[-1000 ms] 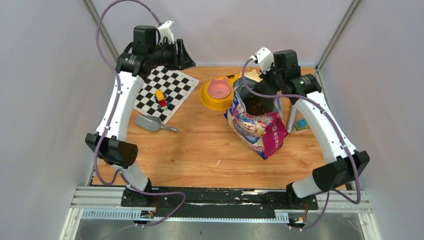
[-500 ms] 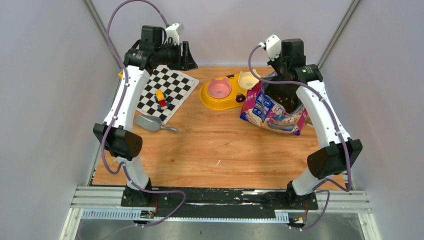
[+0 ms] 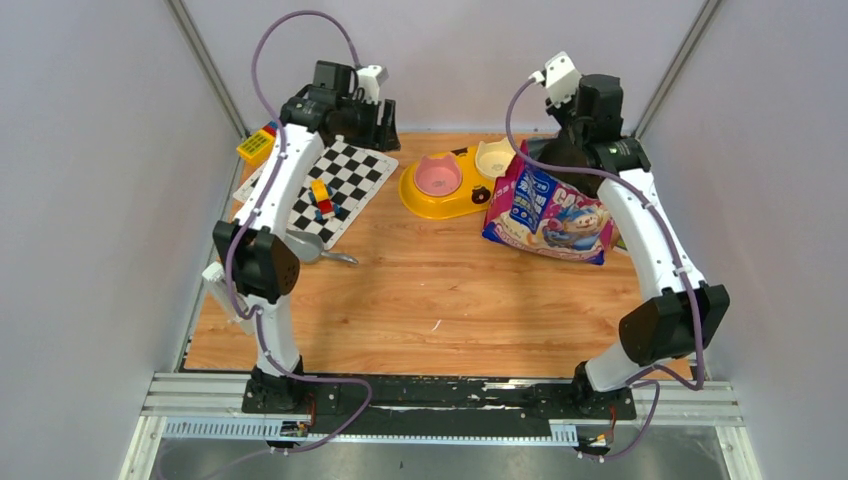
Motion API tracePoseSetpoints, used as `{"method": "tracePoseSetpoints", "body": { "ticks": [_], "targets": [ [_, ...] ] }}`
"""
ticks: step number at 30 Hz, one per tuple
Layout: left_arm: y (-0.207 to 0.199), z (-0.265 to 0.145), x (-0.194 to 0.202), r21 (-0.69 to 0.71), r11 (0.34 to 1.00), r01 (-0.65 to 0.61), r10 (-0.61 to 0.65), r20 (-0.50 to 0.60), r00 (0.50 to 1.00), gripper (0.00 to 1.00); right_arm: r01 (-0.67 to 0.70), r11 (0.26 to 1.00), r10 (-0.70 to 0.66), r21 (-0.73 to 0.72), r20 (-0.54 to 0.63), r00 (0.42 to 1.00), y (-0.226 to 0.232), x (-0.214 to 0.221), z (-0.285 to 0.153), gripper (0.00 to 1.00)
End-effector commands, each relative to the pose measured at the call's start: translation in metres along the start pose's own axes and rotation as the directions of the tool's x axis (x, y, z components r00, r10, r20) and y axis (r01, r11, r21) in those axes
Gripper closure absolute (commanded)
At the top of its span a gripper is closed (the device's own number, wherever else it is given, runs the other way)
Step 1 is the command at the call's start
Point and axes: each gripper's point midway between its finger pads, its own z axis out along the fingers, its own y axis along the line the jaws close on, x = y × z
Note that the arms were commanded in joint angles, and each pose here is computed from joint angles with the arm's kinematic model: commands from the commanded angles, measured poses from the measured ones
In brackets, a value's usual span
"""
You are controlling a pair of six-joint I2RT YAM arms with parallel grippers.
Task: Serve the pet food
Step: Move the pet food bag to the center of the board.
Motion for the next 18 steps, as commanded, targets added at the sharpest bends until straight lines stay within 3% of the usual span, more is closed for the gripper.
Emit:
{"method": "tracePoseSetpoints", "body": {
  "ticks": [1, 5, 10, 18],
  "targets": [
    [0.011, 0.04, -0.003, -0.117, 0.987, -0.111, 0.109, -0.017, 0.994, 0.26, -0.117, 0.971, 0.079, 0.209, 0.185, 0.98, -0.073, -0.042, -0.032, 0.68],
    [0.02, 0.082, 0.004, -0.213, 0.968, -0.13, 0.122, -0.051, 0.991, 0.26, -0.143, 0.97, 0.111, 0.194, 0.166, 0.98, -0.069, -0.028, -0.026, 0.68],
    [0.047, 0.119, 0.007, -0.431, 0.886, -0.174, 0.159, -0.072, 0.985, 0.25, -0.176, 0.971, 0.153, 0.163, 0.149, 0.977, -0.058, -0.015, -0.022, 0.66],
    [0.068, 0.162, 0.032, -0.516, 0.826, -0.226, 0.183, -0.133, 0.974, 0.23, -0.248, 0.963, 0.226, 0.108, 0.185, 0.956, -0.052, -0.015, -0.049, 0.6]
  ]
}}
